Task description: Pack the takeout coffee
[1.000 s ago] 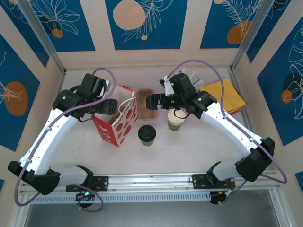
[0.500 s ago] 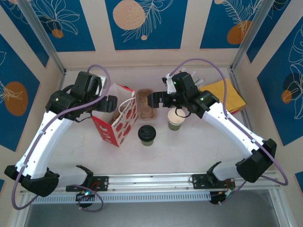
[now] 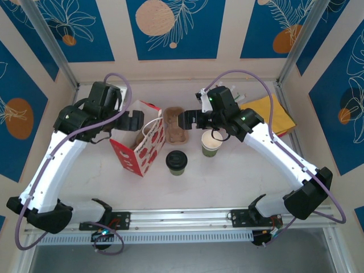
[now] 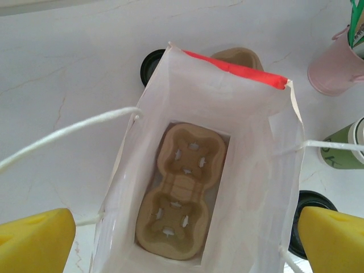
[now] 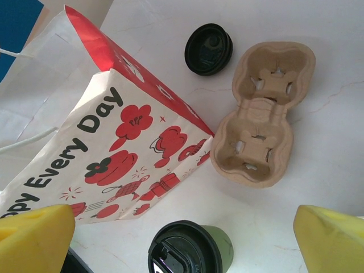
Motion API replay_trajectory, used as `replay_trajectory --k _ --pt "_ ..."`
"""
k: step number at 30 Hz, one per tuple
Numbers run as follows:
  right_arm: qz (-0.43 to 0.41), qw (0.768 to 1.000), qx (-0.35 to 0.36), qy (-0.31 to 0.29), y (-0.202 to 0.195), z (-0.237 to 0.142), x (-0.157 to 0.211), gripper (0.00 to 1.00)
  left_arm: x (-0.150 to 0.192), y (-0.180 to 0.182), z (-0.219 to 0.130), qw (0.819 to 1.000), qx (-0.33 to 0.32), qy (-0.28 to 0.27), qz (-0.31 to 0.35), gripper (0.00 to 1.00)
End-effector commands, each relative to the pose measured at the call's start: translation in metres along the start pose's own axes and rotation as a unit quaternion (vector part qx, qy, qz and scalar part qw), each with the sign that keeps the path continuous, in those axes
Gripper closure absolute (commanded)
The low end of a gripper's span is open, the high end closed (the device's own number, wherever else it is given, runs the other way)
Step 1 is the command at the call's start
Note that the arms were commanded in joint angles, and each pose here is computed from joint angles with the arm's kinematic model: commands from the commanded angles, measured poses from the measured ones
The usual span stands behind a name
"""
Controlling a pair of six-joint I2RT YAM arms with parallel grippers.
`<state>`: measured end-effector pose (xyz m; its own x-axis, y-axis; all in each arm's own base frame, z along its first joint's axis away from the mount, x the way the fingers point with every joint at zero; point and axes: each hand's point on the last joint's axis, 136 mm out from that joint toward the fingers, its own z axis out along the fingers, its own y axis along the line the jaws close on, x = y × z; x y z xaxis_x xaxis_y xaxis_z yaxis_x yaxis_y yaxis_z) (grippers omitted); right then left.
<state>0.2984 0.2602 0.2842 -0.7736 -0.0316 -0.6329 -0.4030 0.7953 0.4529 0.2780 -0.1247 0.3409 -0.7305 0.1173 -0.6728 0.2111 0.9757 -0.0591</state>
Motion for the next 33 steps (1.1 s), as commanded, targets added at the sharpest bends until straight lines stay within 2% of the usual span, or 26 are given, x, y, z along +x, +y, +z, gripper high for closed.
replay_trajectory --k 1,13,21,28,33 --pt "0.008 1.0 0.002 -0.018 0.005 -0.02 -0.01 0.01 -0.009 -0.006 -0.003 1.0 0.01 -0.004 -0.006 0.0" --pt "0.074 0.995 0.064 0.002 -0.01 -0.022 0.008 0.01 -0.038 -0.006 -0.022 0.999 0.009 -0.041 -0.023 0.0" --pt "0.092 0.992 0.089 0.017 -0.017 -0.027 0.022 0.01 -0.041 -0.029 -0.049 0.995 0.075 -0.067 -0.008 0.01" --pt "0.086 0.993 0.081 0.021 -0.021 -0.038 0.039 0.01 -0.046 -0.055 -0.043 0.995 0.08 -0.06 0.012 0.01" --pt "0.078 0.994 0.066 0.027 -0.024 -0.054 0.056 0.01 -0.05 -0.089 -0.037 0.994 0.089 -0.058 0.014 0.01"
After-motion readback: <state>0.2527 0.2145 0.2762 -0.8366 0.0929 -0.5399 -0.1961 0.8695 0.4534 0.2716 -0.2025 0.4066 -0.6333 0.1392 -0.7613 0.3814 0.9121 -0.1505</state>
